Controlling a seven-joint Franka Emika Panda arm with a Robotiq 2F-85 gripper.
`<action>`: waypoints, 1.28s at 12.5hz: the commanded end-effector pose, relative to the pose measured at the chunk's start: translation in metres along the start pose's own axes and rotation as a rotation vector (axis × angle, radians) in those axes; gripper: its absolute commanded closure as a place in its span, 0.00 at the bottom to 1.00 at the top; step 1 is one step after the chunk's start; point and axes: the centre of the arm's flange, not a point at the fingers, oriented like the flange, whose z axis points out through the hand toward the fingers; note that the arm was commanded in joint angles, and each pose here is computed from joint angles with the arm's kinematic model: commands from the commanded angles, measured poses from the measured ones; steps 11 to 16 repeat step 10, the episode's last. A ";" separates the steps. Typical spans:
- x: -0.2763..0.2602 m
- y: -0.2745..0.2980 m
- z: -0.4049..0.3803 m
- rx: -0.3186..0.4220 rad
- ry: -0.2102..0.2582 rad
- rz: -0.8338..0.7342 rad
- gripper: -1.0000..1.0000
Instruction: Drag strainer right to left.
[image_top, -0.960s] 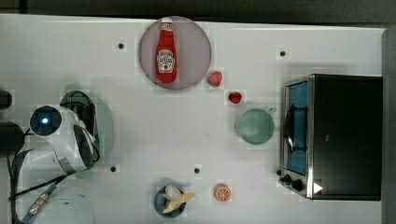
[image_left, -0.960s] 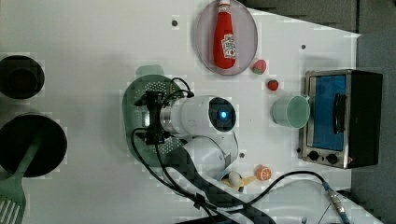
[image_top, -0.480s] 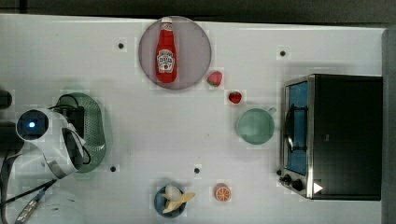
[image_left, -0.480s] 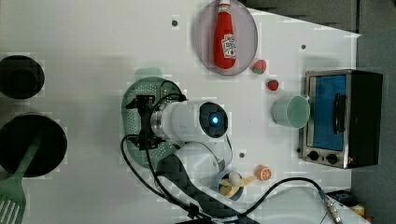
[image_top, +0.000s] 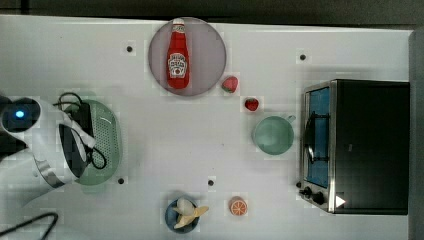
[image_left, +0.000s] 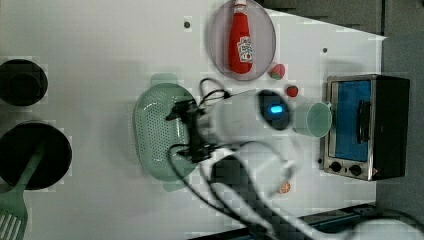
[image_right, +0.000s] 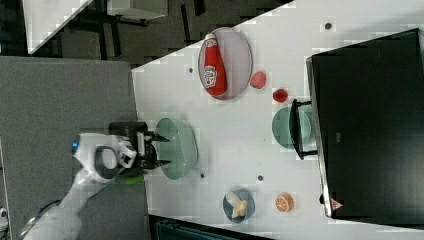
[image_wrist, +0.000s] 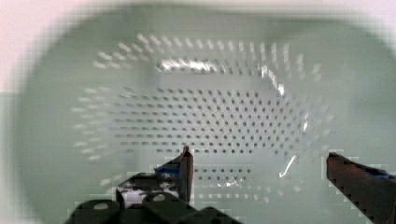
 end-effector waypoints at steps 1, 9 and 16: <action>0.085 -0.021 -0.172 0.256 -0.035 -0.166 0.00; 0.371 0.075 -0.344 0.234 0.192 -0.518 0.00; 0.389 0.089 -0.349 0.219 0.172 -0.542 0.00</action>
